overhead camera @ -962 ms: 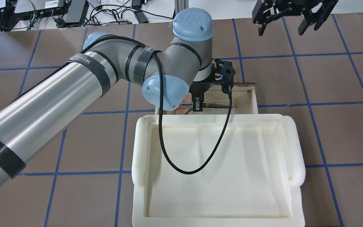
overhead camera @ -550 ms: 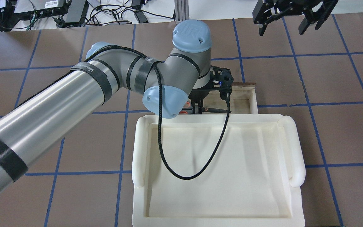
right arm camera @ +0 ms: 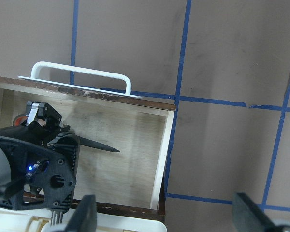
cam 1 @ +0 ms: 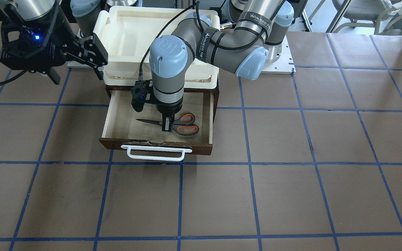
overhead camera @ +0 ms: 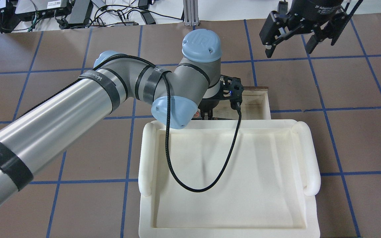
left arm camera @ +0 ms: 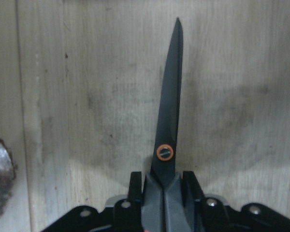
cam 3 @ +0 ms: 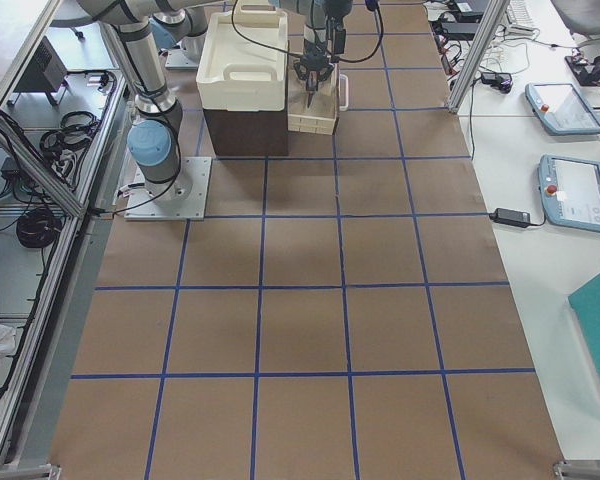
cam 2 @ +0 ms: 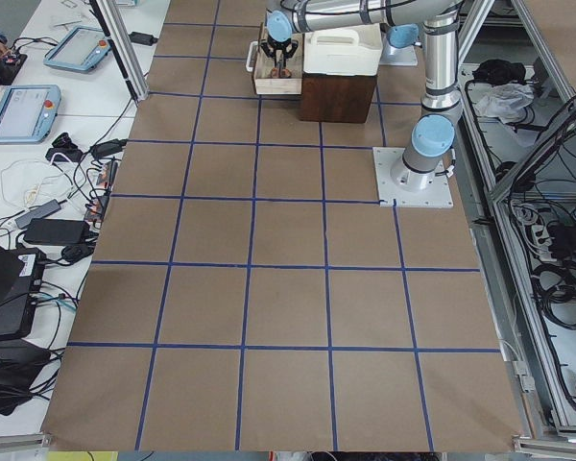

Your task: Place scissors in drawer with both arms

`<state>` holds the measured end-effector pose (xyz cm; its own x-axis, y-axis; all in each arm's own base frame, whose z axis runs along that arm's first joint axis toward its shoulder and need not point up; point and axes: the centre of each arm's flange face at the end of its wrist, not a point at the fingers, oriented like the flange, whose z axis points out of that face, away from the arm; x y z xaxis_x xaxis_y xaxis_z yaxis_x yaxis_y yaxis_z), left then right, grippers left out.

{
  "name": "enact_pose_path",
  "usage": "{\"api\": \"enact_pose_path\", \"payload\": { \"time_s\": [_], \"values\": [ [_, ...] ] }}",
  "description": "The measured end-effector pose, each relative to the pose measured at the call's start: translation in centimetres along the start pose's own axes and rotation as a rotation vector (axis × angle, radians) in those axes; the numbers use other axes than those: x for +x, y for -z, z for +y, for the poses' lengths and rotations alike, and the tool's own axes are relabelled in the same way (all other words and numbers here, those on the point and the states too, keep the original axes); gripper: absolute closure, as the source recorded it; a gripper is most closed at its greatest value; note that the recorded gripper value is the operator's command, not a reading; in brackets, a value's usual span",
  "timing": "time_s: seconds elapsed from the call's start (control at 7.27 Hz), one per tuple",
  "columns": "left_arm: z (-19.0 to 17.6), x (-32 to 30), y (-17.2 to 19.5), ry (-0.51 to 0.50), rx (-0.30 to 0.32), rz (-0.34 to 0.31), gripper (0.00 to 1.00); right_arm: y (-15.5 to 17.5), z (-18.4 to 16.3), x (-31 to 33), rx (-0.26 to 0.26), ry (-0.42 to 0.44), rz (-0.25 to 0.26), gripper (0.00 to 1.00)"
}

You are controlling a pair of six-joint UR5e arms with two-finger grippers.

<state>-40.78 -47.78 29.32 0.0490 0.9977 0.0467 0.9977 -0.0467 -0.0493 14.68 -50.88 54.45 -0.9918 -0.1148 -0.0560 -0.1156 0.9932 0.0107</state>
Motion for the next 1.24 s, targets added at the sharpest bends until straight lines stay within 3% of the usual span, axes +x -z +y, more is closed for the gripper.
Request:
{"api": "enact_pose_path", "payload": {
  "time_s": [0.14, 0.28, 0.69, 0.96, 1.24],
  "values": [
    [0.05, 0.17, -0.26, 0.001, -0.003, 0.004, 0.88, -0.22, 0.21, 0.08, -0.010, 0.000, 0.008, 0.00],
    [0.08, 0.26, -0.32, 0.004, -0.003, 0.004, 0.25, -0.42, 0.40, 0.12, -0.021, -0.001, 0.011, 0.00],
    [0.01, 0.28, -0.36, 0.013, 0.004, 0.002, 0.18, -0.76, 0.62, 0.15, -0.040, -0.015, 0.014, 0.00],
    [0.00, 0.27, -0.39, 0.015, 0.004, 0.002, 0.00, -0.85, 0.63, 0.16, -0.042, -0.020, 0.014, 0.00],
    [0.02, 0.25, -0.17, 0.014, 0.002, -0.004, 0.00, -0.86, 0.62, 0.16, -0.041, -0.020, 0.014, 0.00]
  ]
}}
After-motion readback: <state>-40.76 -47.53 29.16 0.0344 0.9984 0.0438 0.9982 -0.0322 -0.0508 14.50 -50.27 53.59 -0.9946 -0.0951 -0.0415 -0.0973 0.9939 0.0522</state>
